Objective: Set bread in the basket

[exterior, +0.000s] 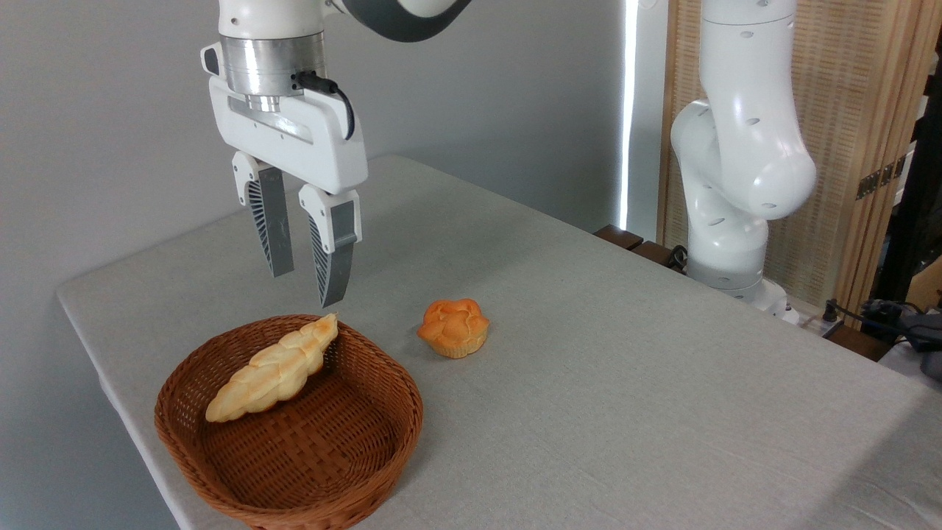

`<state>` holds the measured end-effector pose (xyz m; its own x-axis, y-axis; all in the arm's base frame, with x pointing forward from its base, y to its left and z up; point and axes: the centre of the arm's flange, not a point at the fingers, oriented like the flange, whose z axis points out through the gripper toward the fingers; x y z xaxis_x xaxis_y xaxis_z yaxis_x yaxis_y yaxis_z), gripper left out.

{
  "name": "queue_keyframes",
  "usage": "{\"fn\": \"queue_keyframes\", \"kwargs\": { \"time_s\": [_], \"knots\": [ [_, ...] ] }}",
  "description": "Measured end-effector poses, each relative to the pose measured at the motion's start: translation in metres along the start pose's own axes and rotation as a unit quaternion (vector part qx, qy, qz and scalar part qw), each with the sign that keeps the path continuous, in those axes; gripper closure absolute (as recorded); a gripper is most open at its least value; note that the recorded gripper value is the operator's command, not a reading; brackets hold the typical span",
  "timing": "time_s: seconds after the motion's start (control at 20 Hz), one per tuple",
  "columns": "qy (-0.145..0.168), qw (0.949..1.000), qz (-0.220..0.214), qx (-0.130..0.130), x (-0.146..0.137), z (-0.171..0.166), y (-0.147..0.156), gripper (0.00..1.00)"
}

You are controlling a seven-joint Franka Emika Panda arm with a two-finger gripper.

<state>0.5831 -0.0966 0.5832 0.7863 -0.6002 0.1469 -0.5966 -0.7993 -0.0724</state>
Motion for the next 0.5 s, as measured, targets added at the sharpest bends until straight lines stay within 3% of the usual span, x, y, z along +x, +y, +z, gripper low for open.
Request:
{"fn": "queue_keyframes", "kwargs": {
  "time_s": [0.5],
  "knots": [
    [0.017, 0.9994, -0.029, -0.003, -0.012, -0.014, -0.025, 0.0]
  ]
}}
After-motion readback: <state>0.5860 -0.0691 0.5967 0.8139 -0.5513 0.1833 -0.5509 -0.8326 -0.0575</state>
